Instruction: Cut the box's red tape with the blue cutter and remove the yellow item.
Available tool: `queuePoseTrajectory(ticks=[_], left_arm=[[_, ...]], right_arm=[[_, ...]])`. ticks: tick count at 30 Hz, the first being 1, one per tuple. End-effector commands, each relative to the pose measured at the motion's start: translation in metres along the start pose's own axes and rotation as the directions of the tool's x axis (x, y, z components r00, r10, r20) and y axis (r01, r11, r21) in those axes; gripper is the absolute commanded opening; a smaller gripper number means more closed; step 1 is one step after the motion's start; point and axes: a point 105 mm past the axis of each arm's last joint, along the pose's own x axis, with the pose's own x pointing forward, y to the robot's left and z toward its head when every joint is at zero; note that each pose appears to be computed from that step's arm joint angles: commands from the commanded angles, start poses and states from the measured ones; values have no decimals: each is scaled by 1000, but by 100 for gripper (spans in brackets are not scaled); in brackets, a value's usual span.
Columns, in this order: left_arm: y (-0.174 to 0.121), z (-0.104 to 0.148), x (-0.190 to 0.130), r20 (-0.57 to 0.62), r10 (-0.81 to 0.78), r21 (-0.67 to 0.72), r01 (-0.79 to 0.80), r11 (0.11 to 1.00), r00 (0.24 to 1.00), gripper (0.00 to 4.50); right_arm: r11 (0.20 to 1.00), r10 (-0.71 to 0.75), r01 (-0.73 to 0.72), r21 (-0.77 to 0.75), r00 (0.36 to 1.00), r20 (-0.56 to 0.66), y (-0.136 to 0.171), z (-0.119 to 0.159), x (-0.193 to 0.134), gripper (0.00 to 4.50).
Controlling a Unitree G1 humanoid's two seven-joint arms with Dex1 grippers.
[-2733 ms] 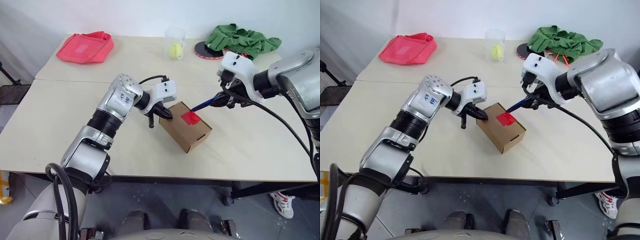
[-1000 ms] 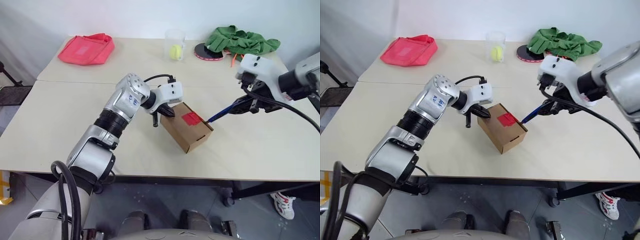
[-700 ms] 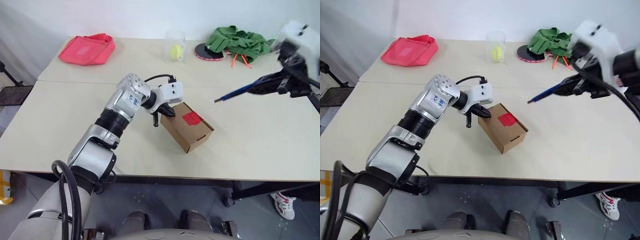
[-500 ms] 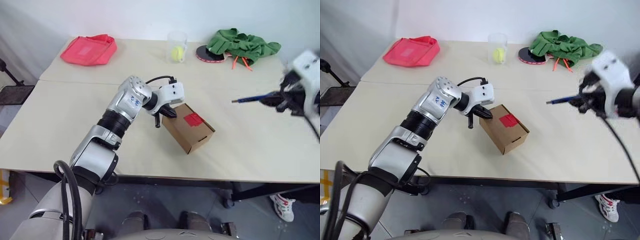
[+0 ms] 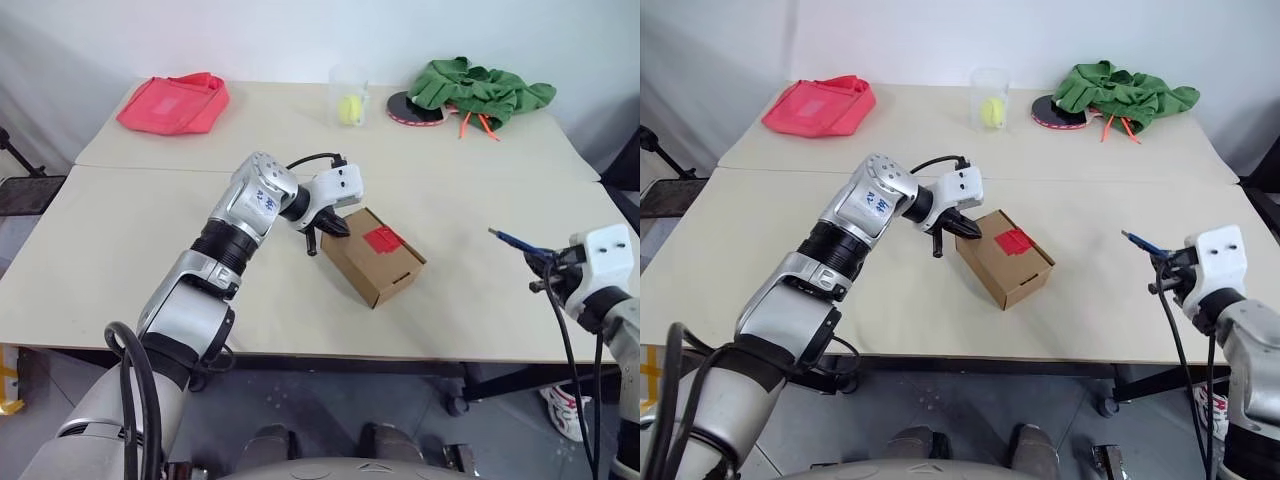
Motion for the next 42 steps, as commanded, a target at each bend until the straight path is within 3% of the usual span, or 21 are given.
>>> queuePoseTrajectory(ticks=[1,4,10,17,21,24,26,28,32,36,42], left_arm=[[-15,-23,17,-62,-81,-63,77,995,995,2],[-14,-23,15,-61,-76,-66,72,995,995,2],[-17,-25,16,-57,-78,-68,74,995,995,0],[-20,-27,15,-45,-80,-71,77,995,996,0],[-21,-28,13,-40,-79,-72,76,994,996,0],[-21,-27,12,-23,-84,-78,82,994,996,0],[-21,-23,10,12,-84,-73,85,994,996,0],[-20,-18,10,42,-82,-77,85,993,996,0],[-13,-7,3,101,-48,-79,56,995,994,0],[-5,-3,-12,143,-6,-95,19,995,990,0],[3,-11,-48,176,58,-185,-25,982,983,0]], right_arm=[[999,-52,51,10,998,42,-7,-8,3,18],[1000,-17,17,0,1000,-9,1,-29,8,18],[998,22,-25,-57,998,-54,9,-39,2,203],[973,59,-68,-220,997,-48,8,-14,-21,437],[958,98,-99,-267,995,-17,12,12,-31,447],[934,191,-169,-315,981,40,27,51,-35,447],[926,228,-199,-322,972,53,35,76,-21,447],[924,236,-220,-312,972,12,37,83,-10,447],[912,244,-246,-329,969,-48,41,87,13,354],[884,289,-299,-359,954,-83,48,89,41,215],[824,344,-392,-409,920,-189,59,69,77,13]])
